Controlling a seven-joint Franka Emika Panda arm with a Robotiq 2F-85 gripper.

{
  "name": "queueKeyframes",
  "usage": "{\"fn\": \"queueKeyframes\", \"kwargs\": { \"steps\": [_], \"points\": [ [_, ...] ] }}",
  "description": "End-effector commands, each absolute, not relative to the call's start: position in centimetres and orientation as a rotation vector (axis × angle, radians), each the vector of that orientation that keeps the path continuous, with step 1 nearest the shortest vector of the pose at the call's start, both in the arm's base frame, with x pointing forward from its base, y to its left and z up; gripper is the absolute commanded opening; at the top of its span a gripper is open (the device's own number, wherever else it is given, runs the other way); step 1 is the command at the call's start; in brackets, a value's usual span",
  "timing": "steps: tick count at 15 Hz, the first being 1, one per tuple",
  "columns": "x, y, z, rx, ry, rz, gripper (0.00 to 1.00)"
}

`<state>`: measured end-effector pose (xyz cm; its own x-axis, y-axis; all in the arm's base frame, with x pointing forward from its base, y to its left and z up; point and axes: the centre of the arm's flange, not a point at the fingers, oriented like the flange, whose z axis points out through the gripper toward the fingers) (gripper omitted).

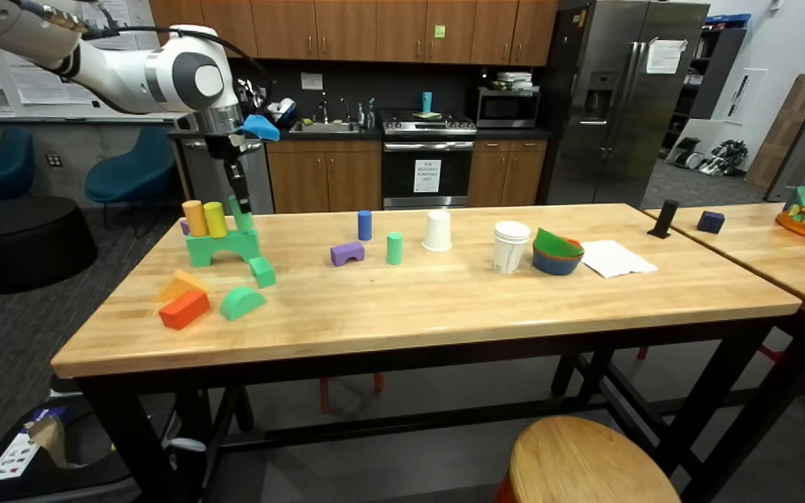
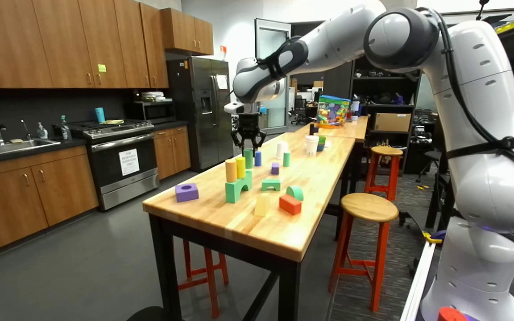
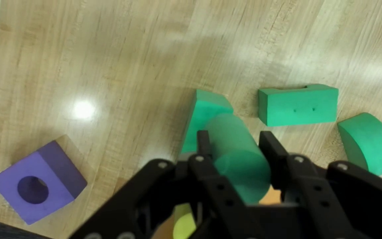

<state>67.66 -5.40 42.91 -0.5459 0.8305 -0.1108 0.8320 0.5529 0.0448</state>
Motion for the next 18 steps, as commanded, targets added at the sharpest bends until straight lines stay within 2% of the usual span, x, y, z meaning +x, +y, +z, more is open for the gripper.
{"fn": "queueKeyframes", "kwargs": {
  "steps": [1, 18],
  "points": [
    [68.21, -5.5, 43.14, 1.403, 2.657, -0.03, 0.16],
    [68.97, -5.33, 42.62, 1.405, 2.645, -0.005, 0.16]
  ]
}}
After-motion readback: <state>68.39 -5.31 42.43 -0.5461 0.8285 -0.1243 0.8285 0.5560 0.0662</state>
